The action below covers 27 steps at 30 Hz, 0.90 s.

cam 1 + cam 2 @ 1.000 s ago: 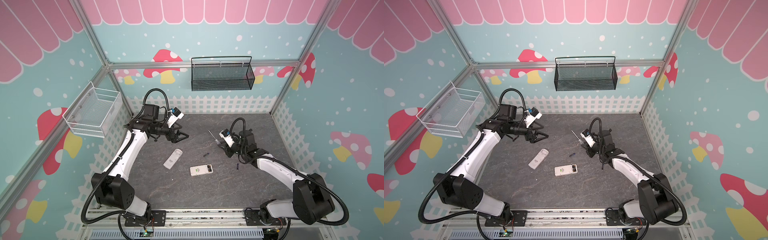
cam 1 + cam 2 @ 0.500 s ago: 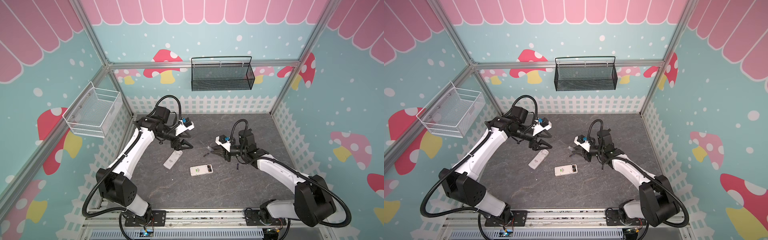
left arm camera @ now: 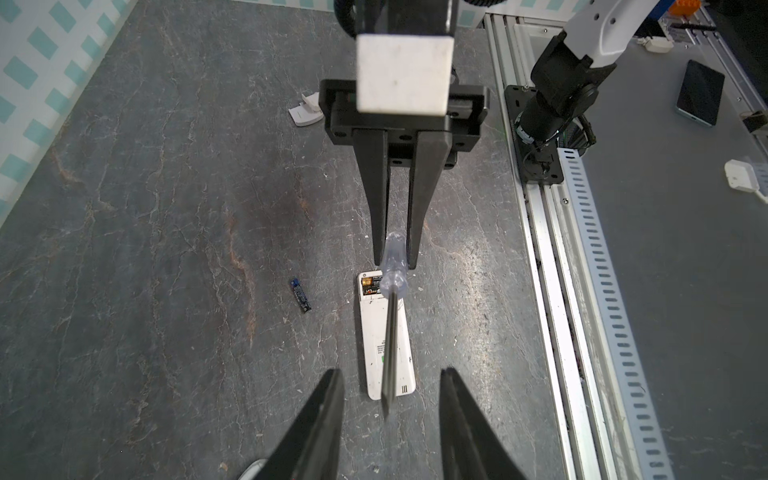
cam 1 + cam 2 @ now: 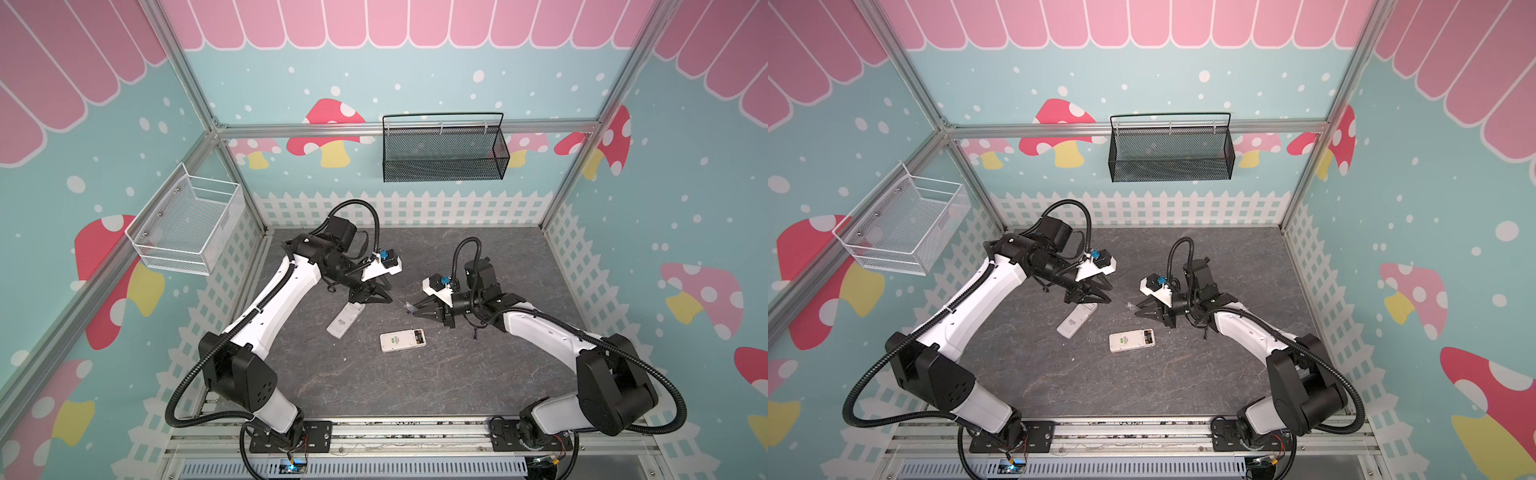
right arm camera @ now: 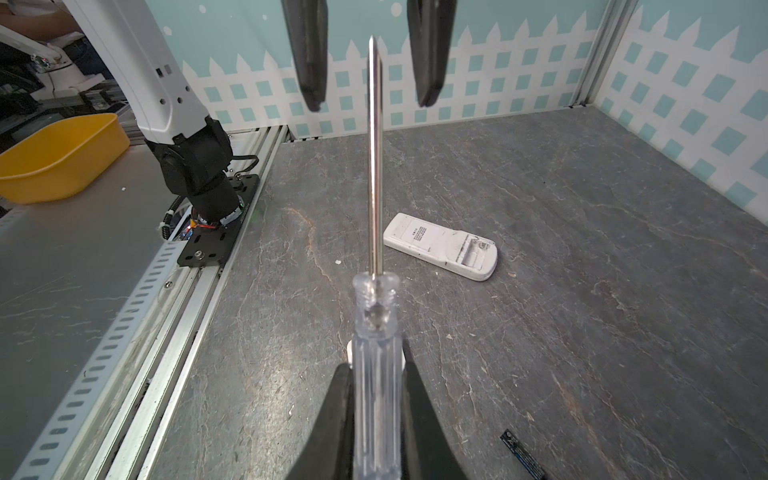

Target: Unload the batteries from the remote control

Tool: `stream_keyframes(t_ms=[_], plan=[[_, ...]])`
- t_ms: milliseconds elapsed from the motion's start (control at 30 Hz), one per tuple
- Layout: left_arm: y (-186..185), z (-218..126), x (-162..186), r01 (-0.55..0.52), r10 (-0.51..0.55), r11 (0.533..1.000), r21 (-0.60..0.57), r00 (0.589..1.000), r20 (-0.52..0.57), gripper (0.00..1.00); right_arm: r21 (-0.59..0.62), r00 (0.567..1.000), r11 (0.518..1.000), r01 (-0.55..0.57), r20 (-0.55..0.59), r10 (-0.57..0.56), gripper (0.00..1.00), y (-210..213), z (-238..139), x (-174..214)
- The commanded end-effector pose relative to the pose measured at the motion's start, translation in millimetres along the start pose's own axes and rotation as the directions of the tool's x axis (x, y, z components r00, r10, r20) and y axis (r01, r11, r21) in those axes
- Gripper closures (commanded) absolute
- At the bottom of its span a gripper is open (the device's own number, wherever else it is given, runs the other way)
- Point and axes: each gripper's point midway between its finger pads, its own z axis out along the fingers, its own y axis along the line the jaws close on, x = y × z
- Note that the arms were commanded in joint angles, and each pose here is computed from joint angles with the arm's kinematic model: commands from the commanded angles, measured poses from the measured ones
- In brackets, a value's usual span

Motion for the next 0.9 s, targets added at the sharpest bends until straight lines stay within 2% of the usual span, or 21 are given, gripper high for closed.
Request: stream_keyframes(t_ms=[0,33,200,300,433,567,633,733,867], plan=[[-1,3,-1,-0.035,0.035,0.999,0.01,0.999,-0.021,0.69,-0.031,1.0,0.999,0.017,0.015,-0.016,1.0,1,6,-6],[1,2,1,-0.035,0.035,0.999,0.001,0.999,-0.035,0.7,-0.032,1.0,0.999,0.006,0.014,-0.006,1.0,0,7,-7],[-3,12,3,-0.062,0.063,0.998,0.012,0.995,-0.072,0.89,-0.038,0.999,0.999,0.026,0.025,-0.025,1.0,1,9,-9],[-2,12,5,-0.072,0.072,0.997,-0.001,0.993,-0.096,0.91,-0.042,1.0,0.999,0.011,0.028,-0.01,1.0,0,10,-10],[0,13,11,-0.083,0.081,0.996,-0.012,0.989,-0.124,1.0,-0.046,0.999,0.999,0.012,0.035,-0.011,1.0,2,11,-8],[1,11,13,-0.082,0.078,0.996,-0.024,0.988,-0.137,1.0,-0.037,0.999,0.999,0.005,0.035,-0.004,0.99,1,10,-10],[3,12,15,-0.068,0.063,0.997,-0.035,0.989,-0.136,1.0,-0.022,0.999,0.999,0.023,0.034,-0.023,0.9,2,8,-9],[8,10,15,-0.046,0.038,0.997,-0.061,0.99,-0.135,1.0,0.026,1.0,0.999,0.018,0.019,-0.018,0.69,0,5,-2],[18,1,12,0.002,-0.011,0.994,-0.107,0.996,-0.089,1.0,0.09,0.997,0.996,0.018,0.078,-0.025,0.49,3,-4,-7]])
